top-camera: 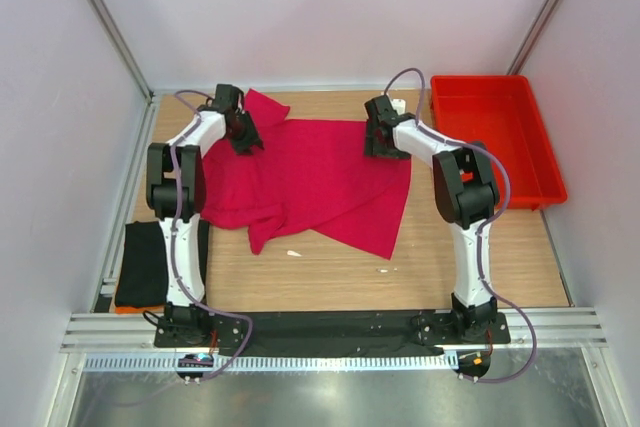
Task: Fold and stack the t-shirts
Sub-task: Flatten the tshirt out
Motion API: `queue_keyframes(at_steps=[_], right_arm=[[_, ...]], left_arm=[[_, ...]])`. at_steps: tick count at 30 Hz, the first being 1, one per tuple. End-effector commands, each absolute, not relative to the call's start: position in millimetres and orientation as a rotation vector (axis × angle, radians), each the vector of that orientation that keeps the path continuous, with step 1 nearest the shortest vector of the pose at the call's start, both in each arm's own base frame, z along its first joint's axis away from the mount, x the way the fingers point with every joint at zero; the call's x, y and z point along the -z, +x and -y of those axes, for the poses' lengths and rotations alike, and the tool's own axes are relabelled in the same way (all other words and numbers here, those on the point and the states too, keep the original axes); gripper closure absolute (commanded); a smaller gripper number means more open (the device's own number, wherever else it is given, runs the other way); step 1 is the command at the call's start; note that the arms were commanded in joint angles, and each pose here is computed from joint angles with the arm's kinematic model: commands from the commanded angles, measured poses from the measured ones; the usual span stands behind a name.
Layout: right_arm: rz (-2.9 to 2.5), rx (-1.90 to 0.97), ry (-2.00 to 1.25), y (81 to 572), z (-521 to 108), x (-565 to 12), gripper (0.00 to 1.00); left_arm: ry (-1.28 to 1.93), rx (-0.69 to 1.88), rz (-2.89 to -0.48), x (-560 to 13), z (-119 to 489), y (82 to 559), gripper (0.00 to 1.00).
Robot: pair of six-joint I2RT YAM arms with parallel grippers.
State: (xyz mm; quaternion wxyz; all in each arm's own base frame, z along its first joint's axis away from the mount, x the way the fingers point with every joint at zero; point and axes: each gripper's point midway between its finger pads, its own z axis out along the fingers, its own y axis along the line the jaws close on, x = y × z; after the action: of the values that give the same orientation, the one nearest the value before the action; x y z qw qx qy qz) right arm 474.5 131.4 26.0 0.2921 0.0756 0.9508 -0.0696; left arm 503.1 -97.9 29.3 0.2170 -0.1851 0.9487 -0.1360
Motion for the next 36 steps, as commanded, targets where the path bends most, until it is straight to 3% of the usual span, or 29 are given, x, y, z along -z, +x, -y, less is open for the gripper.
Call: queue_keyframes(at_steps=[1, 8, 12, 15, 19, 25, 27, 28, 29, 31, 36], right_arm=[[-2.514, 0.268, 0.248, 499.2, -102.7, -13.2, 0.18], [-2.474, 0.366, 0.199, 561.4, -70.3, -10.5, 0.17], [-2.372, 0.349, 0.101, 597.3, -81.8, -62.8, 0.1], [-2.304, 0.294, 0.144, 593.5, -89.2, -110.7, 0.05], [-2.296, 0.228, 0.253, 564.1, -94.5, -155.0, 0.0], [-2.344, -0.032, 0.307, 487.5, -124.2, -181.3, 0.0], [-2.394, -0.074, 0.258, 452.5, -132.1, -166.0, 0.05], [-2.337, -0.131, 0.229, 437.7, -140.1, -191.7, 0.1], [-2.385, -0.125, 0.206, 416.1, -140.3, -171.8, 0.12], [-2.336, -0.19, 0.178, 392.9, -145.9, -189.2, 0.15], [-2.388, -0.135, 0.162, 343.6, -123.6, -162.2, 0.16]], left_arm=[[-0.559, 0.469, -2.677, 2.4, 116.7, 514.0, 0.58], [-0.586, 0.647, -2.577, 0.8, 163.4, 571.9, 0.58], [-0.499, 0.627, -2.45, -51.7, 176.3, 596.4, 0.5], [-0.432, 0.525, -2.417, -95.9, 173.1, 585.3, 0.45], [-0.325, 0.426, -2.382, -147.2, 171.5, 552.3, 0.44], [-0.189, 0.388, -2.508, -137.3, 206.7, 468.0, 0.48], [-0.174, 0.368, -2.519, -135.0, 213.2, 450.3, 0.52], [-0.157, 0.388, -2.523, -135.3, 221.9, 444.8, 0.54], [-0.123, 0.406, -2.533, -131.7, 237.4, 439.8, 0.56], [-0.066, 0.418, -2.561, -125.4, 261.3, 429.7, 0.56], [0.001, 0.299, -2.621, -100.1, 291.5, 421.3, 0.46]])
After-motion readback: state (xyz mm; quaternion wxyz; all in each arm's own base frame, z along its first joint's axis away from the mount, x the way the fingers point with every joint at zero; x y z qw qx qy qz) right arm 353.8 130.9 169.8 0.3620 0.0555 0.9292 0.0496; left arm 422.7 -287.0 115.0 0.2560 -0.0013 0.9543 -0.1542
